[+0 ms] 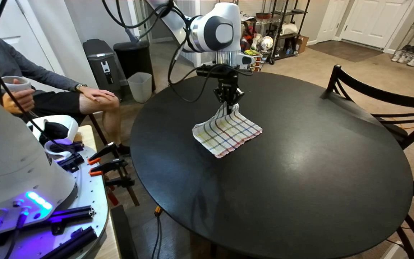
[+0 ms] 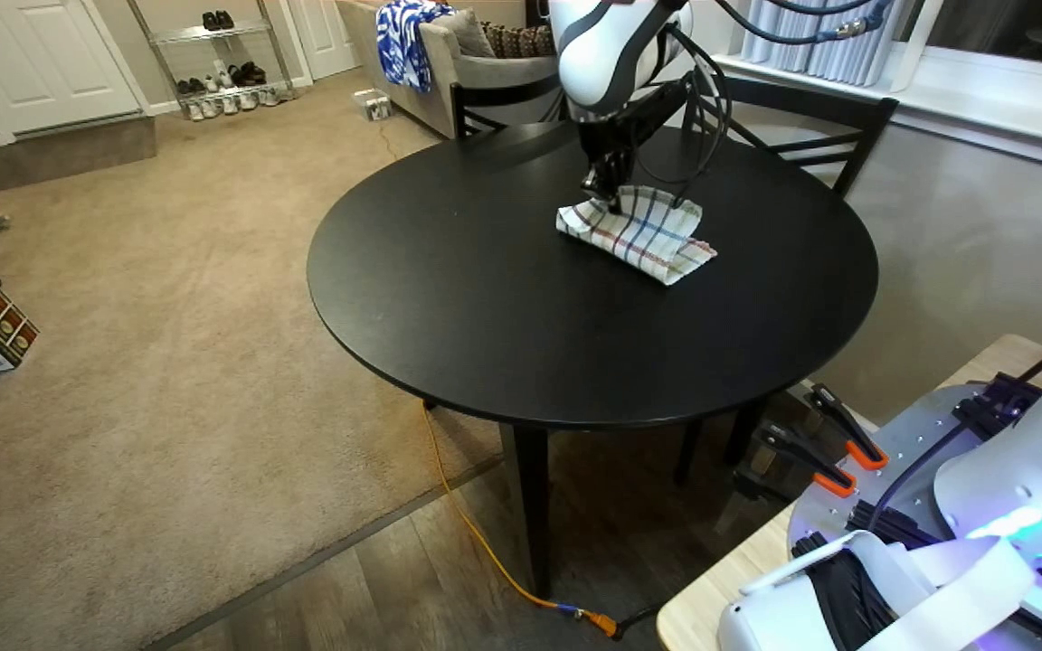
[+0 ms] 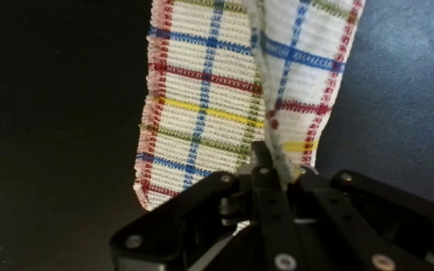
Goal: Fold the towel on the table
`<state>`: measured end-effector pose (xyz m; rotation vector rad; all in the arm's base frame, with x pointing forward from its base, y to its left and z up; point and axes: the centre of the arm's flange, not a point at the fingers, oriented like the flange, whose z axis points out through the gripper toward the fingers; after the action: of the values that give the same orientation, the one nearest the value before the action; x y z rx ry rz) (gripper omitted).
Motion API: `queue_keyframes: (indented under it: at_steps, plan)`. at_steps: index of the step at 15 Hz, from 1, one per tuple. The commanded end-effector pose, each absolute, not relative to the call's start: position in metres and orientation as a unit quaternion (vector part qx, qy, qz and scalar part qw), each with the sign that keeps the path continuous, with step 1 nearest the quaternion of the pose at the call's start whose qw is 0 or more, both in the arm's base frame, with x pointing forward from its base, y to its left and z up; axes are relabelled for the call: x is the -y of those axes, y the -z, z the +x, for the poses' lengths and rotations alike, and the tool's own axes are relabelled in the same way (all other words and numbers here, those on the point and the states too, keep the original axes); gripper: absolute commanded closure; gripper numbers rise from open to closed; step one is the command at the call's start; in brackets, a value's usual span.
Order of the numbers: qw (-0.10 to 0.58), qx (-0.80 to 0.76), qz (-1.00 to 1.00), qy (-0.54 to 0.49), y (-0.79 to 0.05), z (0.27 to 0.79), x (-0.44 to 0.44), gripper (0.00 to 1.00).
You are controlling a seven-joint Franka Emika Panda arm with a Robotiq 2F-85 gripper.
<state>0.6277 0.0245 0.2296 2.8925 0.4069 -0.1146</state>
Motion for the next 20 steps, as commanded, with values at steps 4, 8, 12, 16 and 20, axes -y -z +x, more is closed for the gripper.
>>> queue_keyframes:
  at_steps: [4, 8, 12, 16, 20]
  plan:
    - [0.121, -0.117, 0.986, 0.020, -0.226, 0.623, -0.014, 0.99]
    - [0.128, -0.101, 0.986, 0.019, -0.222, 0.623, -0.008, 0.99]
    - [0.140, -0.079, 0.987, 0.010, -0.216, 0.622, 0.003, 0.99]
    - [0.145, -0.069, 0.987, 0.011, -0.203, 0.620, 0.008, 0.99]
    - [0.144, -0.063, 0.987, 0.016, -0.185, 0.617, 0.009, 0.99]
